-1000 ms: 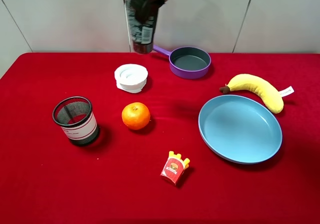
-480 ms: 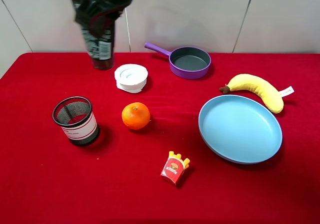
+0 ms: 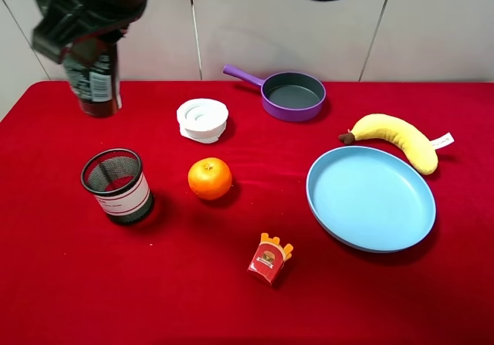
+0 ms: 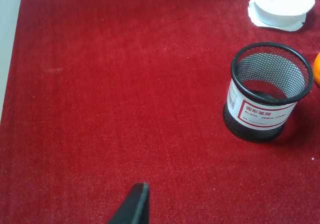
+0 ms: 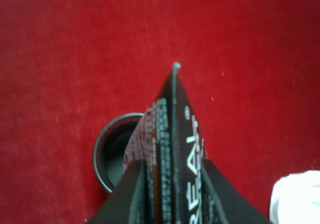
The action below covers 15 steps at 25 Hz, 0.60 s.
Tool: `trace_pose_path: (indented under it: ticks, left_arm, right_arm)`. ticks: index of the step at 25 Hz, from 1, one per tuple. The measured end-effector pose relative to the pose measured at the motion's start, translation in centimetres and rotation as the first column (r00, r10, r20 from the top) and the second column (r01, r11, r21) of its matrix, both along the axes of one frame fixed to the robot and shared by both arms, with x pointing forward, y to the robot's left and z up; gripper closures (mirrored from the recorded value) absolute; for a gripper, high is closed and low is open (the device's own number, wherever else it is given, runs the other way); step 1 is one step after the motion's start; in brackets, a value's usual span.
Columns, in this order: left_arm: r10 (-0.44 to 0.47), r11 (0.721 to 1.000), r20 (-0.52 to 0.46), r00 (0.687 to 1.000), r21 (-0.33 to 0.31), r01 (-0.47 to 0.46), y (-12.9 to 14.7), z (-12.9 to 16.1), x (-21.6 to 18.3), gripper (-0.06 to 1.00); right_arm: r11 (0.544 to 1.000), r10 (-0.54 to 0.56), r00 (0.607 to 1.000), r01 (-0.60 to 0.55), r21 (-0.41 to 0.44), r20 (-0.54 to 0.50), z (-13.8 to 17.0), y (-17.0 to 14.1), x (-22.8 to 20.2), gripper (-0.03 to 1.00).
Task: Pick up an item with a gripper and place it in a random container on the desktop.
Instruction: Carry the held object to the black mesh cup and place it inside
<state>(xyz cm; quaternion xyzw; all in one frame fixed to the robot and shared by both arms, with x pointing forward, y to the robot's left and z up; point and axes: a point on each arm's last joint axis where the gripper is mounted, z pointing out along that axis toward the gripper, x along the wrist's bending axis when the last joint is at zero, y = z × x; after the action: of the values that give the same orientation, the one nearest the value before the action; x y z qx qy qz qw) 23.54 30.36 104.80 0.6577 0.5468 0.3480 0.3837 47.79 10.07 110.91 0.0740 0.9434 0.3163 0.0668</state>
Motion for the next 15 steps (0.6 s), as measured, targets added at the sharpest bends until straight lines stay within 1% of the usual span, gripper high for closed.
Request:
trace_pose_path:
  ticks: [5,8,15]
  left_arm:
    - [0.001,1.000,0.000,1.000,0.001,-0.001,0.0,0.0,0.0,-0.05]
    - [0.001,1.000,0.000,1.000,0.001,-0.001,0.0,0.0,0.0,-0.05]
    - [0.002,1.000,0.000,1.000,0.002,-0.002,0.0,0.0,0.0,-0.05]
  right_arm:
    - [1.000,0.014,0.999,-0.015,-0.017,-0.029,-1.6,1.1,-0.4,0.81]
    - [1.000,0.013,0.998,-0.014,-0.017,-0.056,-2.8,1.7,-0.2,0.81]
    - [0.999,0.006,0.997,-0.009,-0.037,-0.083,-5.4,2.8,0.3,0.81]
